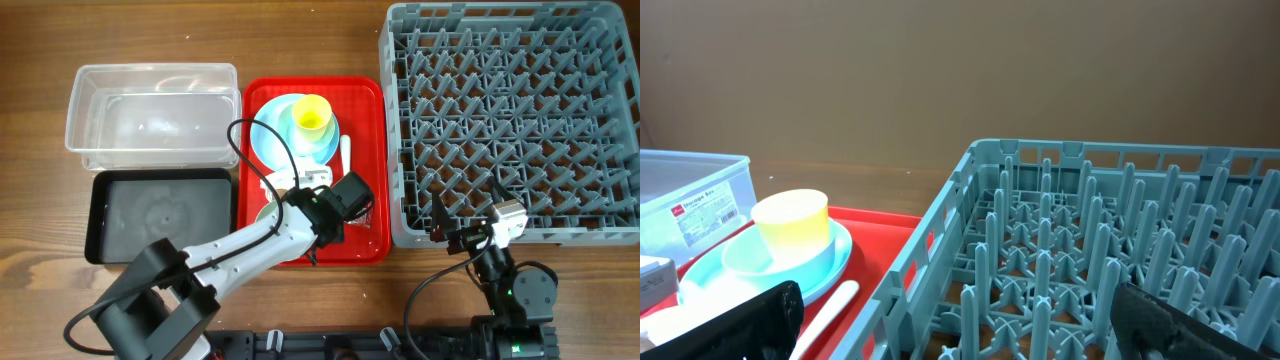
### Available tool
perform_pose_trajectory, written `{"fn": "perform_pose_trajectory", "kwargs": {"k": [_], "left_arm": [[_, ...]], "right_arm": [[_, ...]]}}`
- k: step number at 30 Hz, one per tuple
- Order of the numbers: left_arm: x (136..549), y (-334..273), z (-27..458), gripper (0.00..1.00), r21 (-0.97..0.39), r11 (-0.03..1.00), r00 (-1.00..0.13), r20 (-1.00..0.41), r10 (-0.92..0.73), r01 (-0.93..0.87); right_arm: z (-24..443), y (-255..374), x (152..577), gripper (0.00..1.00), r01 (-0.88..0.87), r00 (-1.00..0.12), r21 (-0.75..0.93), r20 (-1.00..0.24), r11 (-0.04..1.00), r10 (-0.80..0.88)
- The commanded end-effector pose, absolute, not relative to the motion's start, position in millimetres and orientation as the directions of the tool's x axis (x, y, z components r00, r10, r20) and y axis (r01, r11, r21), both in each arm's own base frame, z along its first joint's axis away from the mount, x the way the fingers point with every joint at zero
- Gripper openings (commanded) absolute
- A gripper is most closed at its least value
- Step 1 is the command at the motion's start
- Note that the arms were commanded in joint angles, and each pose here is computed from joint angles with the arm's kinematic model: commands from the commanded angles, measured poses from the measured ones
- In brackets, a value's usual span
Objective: Sort waste into correct bins and load items into the dishwasher rack
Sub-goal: 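Lift the green bowl and move it over the black tray, then tilt the green bowl with the left gripper to pour rice into black tray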
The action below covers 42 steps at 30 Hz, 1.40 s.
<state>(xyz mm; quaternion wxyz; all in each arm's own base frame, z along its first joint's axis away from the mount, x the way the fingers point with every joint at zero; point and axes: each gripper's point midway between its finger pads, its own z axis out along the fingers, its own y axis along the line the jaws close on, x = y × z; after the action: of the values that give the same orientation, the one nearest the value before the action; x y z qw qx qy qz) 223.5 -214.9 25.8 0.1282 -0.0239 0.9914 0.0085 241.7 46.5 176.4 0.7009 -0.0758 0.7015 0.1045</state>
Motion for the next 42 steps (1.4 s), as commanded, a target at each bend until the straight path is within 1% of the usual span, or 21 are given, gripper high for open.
{"fn": "perform_pose_trajectory", "kwargs": {"k": [1, 2, 7, 12, 14, 15, 17, 18, 20, 22, 24, 25, 27, 29, 32, 33, 34, 37, 39, 42], "left_arm": [[224.5, -215.3, 41.9, 0.04, 0.004, 0.999, -0.957, -0.286, 0.038, 0.038], [225.1, -215.9, 49.1, 0.04, -0.001, 0.997, -0.951, -0.3, 0.071, 0.074], [231.5, -193.4, 91.1, 0.04, -0.058, 0.995, -0.936, -0.347, 0.056, 0.081], [249.7, -145.3, 118.1, 0.04, -0.096, 0.994, -0.921, -0.379, -0.087, -0.054], [257.9, -127.2, 121.7, 0.04, -0.095, 0.99, -0.913, -0.386, -0.129, -0.099], [264.5, -111.5, 121.7, 0.04, -0.1, 0.984, -0.907, -0.381, -0.177, -0.15], [271.7, -99.4, 120.7, 0.05, -0.158, 0.972, -0.913, -0.345, -0.218, -0.172], [275.3, -88.8, 120.5, 0.08, -0.208, 0.954, -0.909, -0.313, -0.276, -0.218], [280.7, -71.2, 121.9, 0.04, -0.291, 0.924, -0.906, -0.269, -0.327, -0.248], [285.2, -44.1, 124.5, 0.04, -0.364, 0.884, -0.887, -0.239, -0.394, -0.295], [288.2, -15.4, 125.0, 0.04, -0.383, 0.845, -0.846, -0.234, -0.479, -0.373], [288.3, -4.2, 124.5, 0.04, -0.382, 0.83, -0.827, -0.232, -0.512, -0.406], [285.8, 2.4, 122.8, 0.05, -0.367, 0.846, -0.84, -0.238, -0.487, -0.386], [281.4, -3.7, 121.8, 0.1, -0.366, 0.862, -0.864, -0.228, -0.448, -0.35], [263.5, -25.3, 117.1, 0.27, -0.368, 0.876, -0.909, -0.153, -0.389, -0.312], [256.7, -31.7, 113.3, 0.37, -0.355, 0.885, -0.922, -0.13, -0.365, -0.301], [251.6, -35.7, 107.5, 0.41, -0.331, 0.899, -0.932, -0.121, -0.341, -0.286], [233.4, -37.4, 81.1, 0.41, -0.23, 0.922, -0.938, -0.083, -0.337, -0.311], [223.2, -25.8, 63.0, 0.38, -0.122, 0.923, -0.922, -0.089, -0.377, -0.365], [222.2, -24.8, 60.8, 0.38, -0.11, 0.925, -0.923, -0.092, -0.374, -0.364]], "right_arm": [[177.9, 44.8, 241.9, 1.0, -0.243, -0.001, 0.052, -0.999, 0.969, 0.054], [177.9, 44.8, 241.9, 1.0, -0.243, -0.001, 0.052, -0.999, 0.969, 0.053], [177.9, 44.8, 241.9, 1.0, -0.243, -0.001, 0.052, -0.999, 0.969, 0.054], [177.9, 44.8, 241.9, 1.0, -0.243, -0.001, 0.052, -0.999, 0.969, 0.054], [177.9, 44.8, 241.9, 1.0, -0.243, -0.001, 0.052, -0.999, 0.969, 0.054], [177.9, 44.8, 241.9, 1.0, -0.243, -0.001, 0.052, -0.999, 0.969, 0.054], [177.9, 44.8, 241.9, 1.0, -0.243, -0.001, 0.052, -0.999, 0.969, 0.053], [177.9, 44.8, 241.9, 1.0, -0.243, -0.001, 0.052, -0.999, 0.969, 0.053], [177.9, 44.8, 241.9, 1.0, -0.243, -0.001, 0.052, -0.999, 0.969, 0.053], [177.9, 44.8, 241.9, 1.0, -0.243, -0.001, 0.052, -0.999, 0.969, 0.053], [177.9, 44.8, 241.9, 1.0, -0.243, -0.001, 0.052, -0.999, 0.969, 0.053], [177.9, 44.8, 241.9, 1.0, -0.243, -0.001, 0.052, -0.999, 0.969, 0.054], [177.9, 44.8, 241.9, 1.0, -0.243, -0.001, 0.052, -0.999, 0.969, 0.053], [177.9, 44.8, 241.9, 1.0, -0.243, -0.001, 0.052, -0.999, 0.969, 0.053], [177.9, 44.8, 241.9, 1.0, -0.243, -0.001, 0.052, -0.999, 0.969, 0.054], [177.9, 44.8, 241.9, 1.0, -0.243, -0.001, 0.052, -0.999, 0.969, 0.054], [177.9, 44.8, 241.9, 1.0, -0.243, -0.001, 0.052, -0.999, 0.969, 0.054], [177.9, 44.8, 242.0, 1.0, -0.242, -0.001, 0.052, -0.999, 0.969, 0.053], [177.9, 44.8, 241.9, 1.0, -0.243, -0.001, 0.052, -0.999, 0.969, 0.054], [177.9, 44.8, 241.9, 1.0, -0.243, -0.001, 0.052, -0.999, 0.969, 0.053]]}}
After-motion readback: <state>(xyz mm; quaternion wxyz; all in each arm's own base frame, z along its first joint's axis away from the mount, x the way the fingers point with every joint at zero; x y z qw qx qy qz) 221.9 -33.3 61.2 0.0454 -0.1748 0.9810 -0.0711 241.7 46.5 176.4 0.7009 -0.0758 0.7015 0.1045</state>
